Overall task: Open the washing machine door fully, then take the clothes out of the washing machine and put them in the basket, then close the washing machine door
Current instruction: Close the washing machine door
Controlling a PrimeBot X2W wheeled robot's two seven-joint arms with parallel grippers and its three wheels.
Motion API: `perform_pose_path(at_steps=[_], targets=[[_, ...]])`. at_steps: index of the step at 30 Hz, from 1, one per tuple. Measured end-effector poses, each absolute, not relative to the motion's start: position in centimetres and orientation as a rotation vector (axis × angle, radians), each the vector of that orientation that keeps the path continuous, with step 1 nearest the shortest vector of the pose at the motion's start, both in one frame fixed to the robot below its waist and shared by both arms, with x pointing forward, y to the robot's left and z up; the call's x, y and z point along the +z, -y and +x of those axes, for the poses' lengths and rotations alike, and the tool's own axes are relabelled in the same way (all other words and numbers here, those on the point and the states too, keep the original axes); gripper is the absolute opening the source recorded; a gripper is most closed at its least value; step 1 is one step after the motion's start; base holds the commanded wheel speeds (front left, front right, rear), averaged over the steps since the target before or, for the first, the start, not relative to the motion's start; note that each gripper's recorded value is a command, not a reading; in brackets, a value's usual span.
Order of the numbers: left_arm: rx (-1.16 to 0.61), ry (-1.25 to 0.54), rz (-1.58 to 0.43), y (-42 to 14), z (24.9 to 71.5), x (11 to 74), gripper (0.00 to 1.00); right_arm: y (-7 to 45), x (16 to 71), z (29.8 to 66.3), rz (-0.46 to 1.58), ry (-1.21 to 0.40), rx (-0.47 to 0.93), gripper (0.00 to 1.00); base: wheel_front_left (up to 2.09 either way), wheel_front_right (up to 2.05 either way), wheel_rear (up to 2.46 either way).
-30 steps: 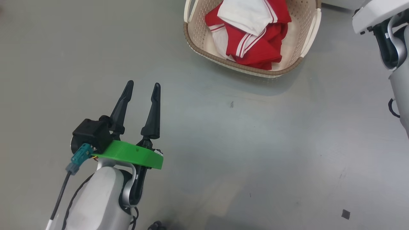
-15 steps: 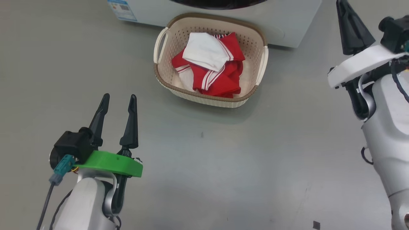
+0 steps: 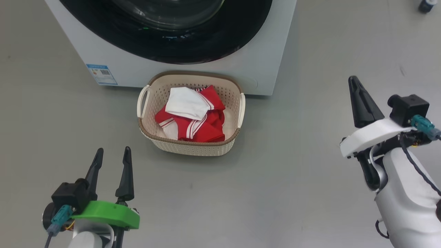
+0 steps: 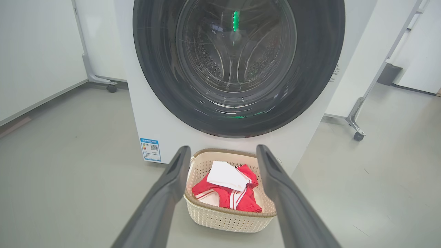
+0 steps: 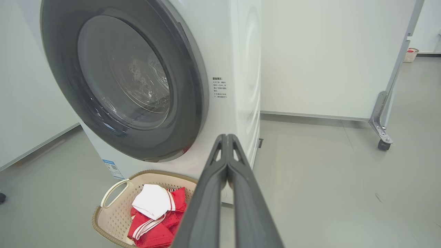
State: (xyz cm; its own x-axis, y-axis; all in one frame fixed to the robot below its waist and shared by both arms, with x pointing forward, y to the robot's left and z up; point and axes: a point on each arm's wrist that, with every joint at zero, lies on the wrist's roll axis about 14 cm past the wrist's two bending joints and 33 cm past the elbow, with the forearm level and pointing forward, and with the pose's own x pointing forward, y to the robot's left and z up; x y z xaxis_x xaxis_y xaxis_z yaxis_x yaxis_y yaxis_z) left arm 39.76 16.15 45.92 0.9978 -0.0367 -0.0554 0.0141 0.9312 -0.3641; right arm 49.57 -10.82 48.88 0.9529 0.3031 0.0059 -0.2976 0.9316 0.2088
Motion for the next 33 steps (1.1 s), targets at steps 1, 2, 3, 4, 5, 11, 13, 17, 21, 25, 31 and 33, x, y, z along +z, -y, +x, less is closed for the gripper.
perform_pose_path(at_steps=[1,2,3,4,5,11,13,17,21,25,31,33], targets=[[-0.031,-0.059,-0.374,-16.0,39.5,46.1,1.0,11.3,48.8,48.9,0.208,-0.03,0.292,0.0,0.0,0.0,0.0],[-0.036,-0.055,-0.376,-15.8,39.2,46.2,1.0,11.9,48.8,48.2,0.208,-0.031,0.275,0.0,0.0,0.0,0.0],[-0.044,-0.051,-0.379,-15.6,39.0,46.5,1.0,12.4,48.9,47.5,0.21,-0.029,0.263,0.0,0.0,0.0,0.0],[-0.05,-0.047,-0.38,-15.5,38.8,46.6,1.0,12.8,49.1,46.9,0.21,-0.025,0.253,0.0,0.0,0.0,0.0],[-0.056,-0.043,-0.381,-15.3,38.6,46.8,1.0,13.2,49.2,46.3,0.209,-0.021,0.242,0.0,0.0,0.0,0.0],[-0.099,-0.016,-0.376,-14.2,37.5,47.9,1.0,15.8,49.4,42.9,0.202,-0.012,0.163,0.76,0.0,0.0,0.0],[-0.109,-0.001,-0.377,-13.9,37.2,48.5,1.0,16.6,49.3,41.8,0.207,-0.009,0.133,1.0,0.0,0.0,0.0],[-0.119,0.023,-0.372,-13.8,37.0,49.3,1.0,17.6,49.7,40.3,0.186,0.009,0.106,1.0,0.0,0.0,0.0],[-0.122,0.042,-0.373,-13.8,36.8,49.9,1.0,18.0,50.1,39.1,0.179,0.026,0.091,1.0,0.0,0.0,0.0],[-0.132,0.055,-0.376,-13.7,36.7,50.3,1.0,18.0,49.9,38.4,0.188,0.027,0.085,1.0,0.0,0.0,0.0],[-0.124,0.05,-0.379,-14.0,36.4,50.0,1.0,17.7,49.6,37.6,0.187,0.022,0.081,1.0,0.0,0.0,0.0],[-0.115,0.058,-0.379,-14.3,36.5,50.2,1.0,17.7,49.6,37.4,0.18,0.023,0.084,1.0,0.0,0.0,0.0]])
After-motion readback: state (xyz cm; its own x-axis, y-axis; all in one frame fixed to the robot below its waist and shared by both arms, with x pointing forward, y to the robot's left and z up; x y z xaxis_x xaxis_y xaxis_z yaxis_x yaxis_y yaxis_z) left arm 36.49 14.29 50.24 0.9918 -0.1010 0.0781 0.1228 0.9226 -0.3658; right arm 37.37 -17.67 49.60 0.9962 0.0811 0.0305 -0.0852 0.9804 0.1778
